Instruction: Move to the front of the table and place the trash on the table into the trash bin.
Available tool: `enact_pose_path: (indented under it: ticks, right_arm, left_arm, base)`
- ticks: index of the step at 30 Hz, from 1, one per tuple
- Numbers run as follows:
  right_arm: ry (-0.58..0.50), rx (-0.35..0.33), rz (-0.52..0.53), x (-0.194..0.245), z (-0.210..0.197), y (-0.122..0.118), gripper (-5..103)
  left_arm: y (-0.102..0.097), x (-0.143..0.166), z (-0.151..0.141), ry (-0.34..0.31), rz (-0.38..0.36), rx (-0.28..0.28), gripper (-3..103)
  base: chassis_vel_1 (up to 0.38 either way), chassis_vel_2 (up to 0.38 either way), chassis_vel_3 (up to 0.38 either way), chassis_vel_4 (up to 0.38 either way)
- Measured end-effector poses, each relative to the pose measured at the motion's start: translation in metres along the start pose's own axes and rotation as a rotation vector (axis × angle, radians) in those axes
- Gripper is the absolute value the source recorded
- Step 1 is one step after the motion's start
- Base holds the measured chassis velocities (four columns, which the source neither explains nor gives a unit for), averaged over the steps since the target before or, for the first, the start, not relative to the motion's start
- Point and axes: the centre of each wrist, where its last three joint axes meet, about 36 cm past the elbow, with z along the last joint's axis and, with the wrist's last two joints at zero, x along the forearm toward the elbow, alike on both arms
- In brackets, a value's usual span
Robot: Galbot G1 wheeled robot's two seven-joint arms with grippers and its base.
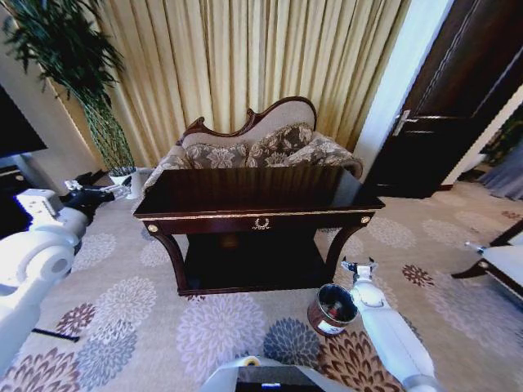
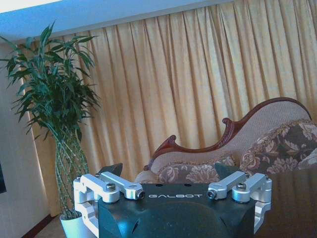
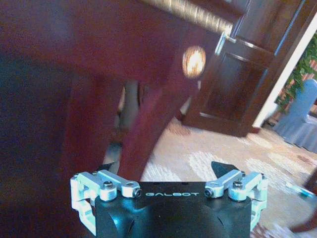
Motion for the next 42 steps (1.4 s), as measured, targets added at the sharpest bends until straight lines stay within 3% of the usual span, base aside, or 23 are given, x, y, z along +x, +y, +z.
enact_pose_path:
  ticks: [1,3,7,10,14,19,29,42]
  right_arm:
    - [0.000,0.000,0.000,0.000,0.000,0.000,100]
    - [-0.061,-0.100,-0.046,0.021,-0.033,0.002,100]
    - [-0.160,-0.158,-0.121,0.054,-0.067,0.000,100]
    - [-0.272,-0.206,-0.218,0.102,-0.109,0.000,100]
    - [-0.359,-0.196,-0.306,0.156,-0.152,0.010,100]
    - [-0.389,-0.199,-0.375,0.196,-0.180,0.018,100]
    - [-0.487,-0.216,-0.452,0.254,-0.224,0.002,100]
    - [-0.474,-0.196,-0.449,0.254,-0.224,0.001,100]
  left_arm:
    - [0.000,0.000,0.000,0.000,0.000,0.000,100]
    - [0.001,0.000,-0.001,-0.005,-0.005,0.004,100]
    - [0.003,0.001,-0.004,-0.013,-0.008,0.011,100]
    - [0.003,0.002,-0.006,-0.022,-0.006,0.014,100]
    - [-0.002,0.001,-0.003,-0.020,0.003,0.021,100]
    - [-0.006,0.002,-0.001,-0.021,0.012,0.020,100]
    - [-0.011,0.008,0.003,-0.030,0.017,0.030,100]
    - [-0.021,0.017,0.001,-0.042,0.042,0.000,100]
  base:
    - [0.000,0.000,0.000,0.000]
    - [0.000,0.000,0.000,0.000]
    - [0.000,0.000,0.000,0.000]
    - [0.000,0.000,0.000,0.000]
    - [0.000,0.000,0.000,0.000]
    - [0.000,0.000,0.000,0.000]
    - [0.033,-0.036,-0.030,0.030]
    - [0.141,-0.140,-0.128,0.132]
